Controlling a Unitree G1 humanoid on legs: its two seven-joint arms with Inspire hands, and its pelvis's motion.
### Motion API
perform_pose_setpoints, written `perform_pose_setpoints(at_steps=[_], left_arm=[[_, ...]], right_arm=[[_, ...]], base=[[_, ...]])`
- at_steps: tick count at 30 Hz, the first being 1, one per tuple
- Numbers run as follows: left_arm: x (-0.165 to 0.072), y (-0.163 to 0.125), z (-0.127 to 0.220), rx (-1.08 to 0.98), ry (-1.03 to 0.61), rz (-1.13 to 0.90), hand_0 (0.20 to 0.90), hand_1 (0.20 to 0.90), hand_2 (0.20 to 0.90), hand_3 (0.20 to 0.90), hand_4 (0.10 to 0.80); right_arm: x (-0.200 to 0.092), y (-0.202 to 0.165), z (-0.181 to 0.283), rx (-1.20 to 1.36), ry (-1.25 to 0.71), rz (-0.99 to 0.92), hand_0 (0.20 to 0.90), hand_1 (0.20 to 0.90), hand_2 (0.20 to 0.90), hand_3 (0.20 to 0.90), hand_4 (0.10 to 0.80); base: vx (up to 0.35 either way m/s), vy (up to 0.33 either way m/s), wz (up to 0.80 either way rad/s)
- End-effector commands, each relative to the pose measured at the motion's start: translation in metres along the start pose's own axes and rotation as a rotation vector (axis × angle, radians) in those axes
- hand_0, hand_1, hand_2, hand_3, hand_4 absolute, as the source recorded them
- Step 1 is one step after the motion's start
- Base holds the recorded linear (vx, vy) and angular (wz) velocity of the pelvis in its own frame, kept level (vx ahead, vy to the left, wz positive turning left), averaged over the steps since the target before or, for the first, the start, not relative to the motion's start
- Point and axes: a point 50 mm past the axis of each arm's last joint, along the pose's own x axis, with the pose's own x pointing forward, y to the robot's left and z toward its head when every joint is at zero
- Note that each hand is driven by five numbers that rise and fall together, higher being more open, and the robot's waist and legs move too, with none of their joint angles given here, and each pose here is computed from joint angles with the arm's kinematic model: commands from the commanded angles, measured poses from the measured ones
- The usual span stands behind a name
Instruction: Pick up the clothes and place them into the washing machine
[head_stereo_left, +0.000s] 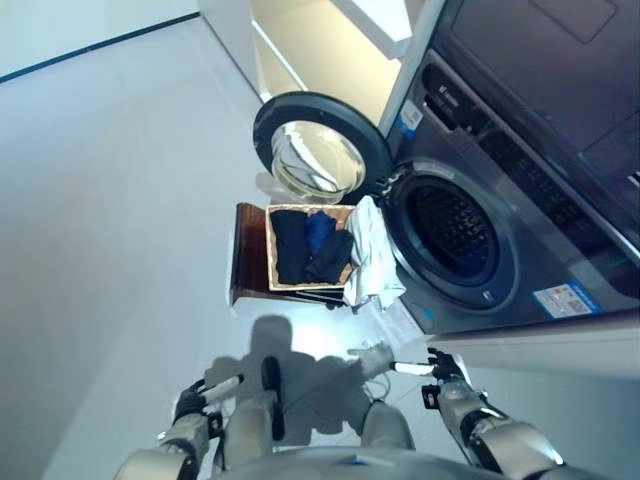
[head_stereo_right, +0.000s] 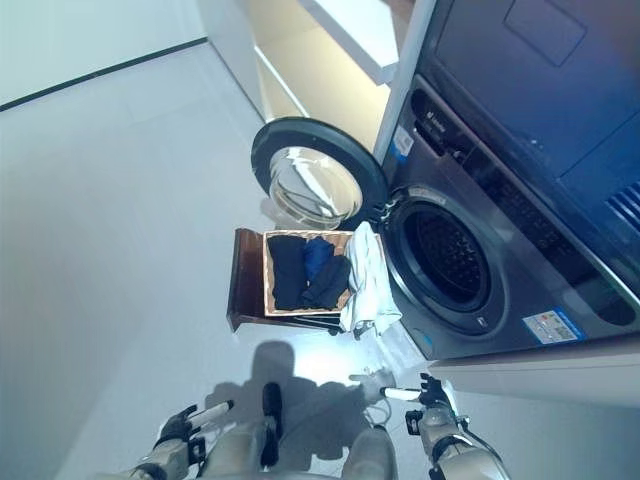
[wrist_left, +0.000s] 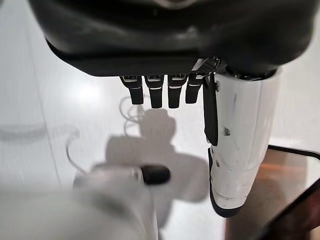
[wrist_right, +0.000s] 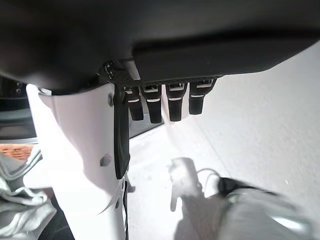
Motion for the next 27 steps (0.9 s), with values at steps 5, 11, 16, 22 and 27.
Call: perform_pose_setpoints(at_steps=[5, 11, 16, 22, 27], left_arm=[[0.001, 0.001, 0.018, -0.112, -0.055, 0.034, 0.900, 0.900, 0.900, 0.900, 0.800], [-0.004, -0.015, -0.006, -0.089, 0.019, -0.016, 0.900, 0.900, 0.900, 0.900, 0.800], [-0.005, -0.017, -0.012, -0.080, 0.033, -0.025, 0.900, 0.900, 0.900, 0.900, 0.800], [-0.005, -0.016, -0.011, -0.069, 0.029, -0.025, 0.900, 0.900, 0.900, 0.900, 0.800], [-0.005, -0.017, -0.012, -0.070, 0.037, -0.024, 0.900, 0.900, 0.900, 0.900, 0.800]], right_arm=[[0.005, -0.014, 0.043, -0.060, -0.143, -0.052, 0.900, 0.900, 0.900, 0.900, 0.800], [0.006, -0.019, 0.032, -0.094, -0.091, -0.068, 0.900, 0.900, 0.900, 0.900, 0.800], [0.006, -0.018, 0.036, -0.107, -0.108, -0.061, 0.900, 0.900, 0.900, 0.900, 0.800], [0.006, -0.017, 0.051, -0.087, -0.163, -0.066, 0.900, 0.900, 0.900, 0.900, 0.800], [0.005, -0.018, 0.069, -0.065, -0.219, -0.085, 0.900, 0.900, 0.900, 0.900, 0.800]], base=[[0.052, -0.207, 0.20], [0.047, -0.093, 0.09], [0.028, -0.008, -0.12], [0.029, -0.055, -0.01], [0.026, -0.137, 0.04]])
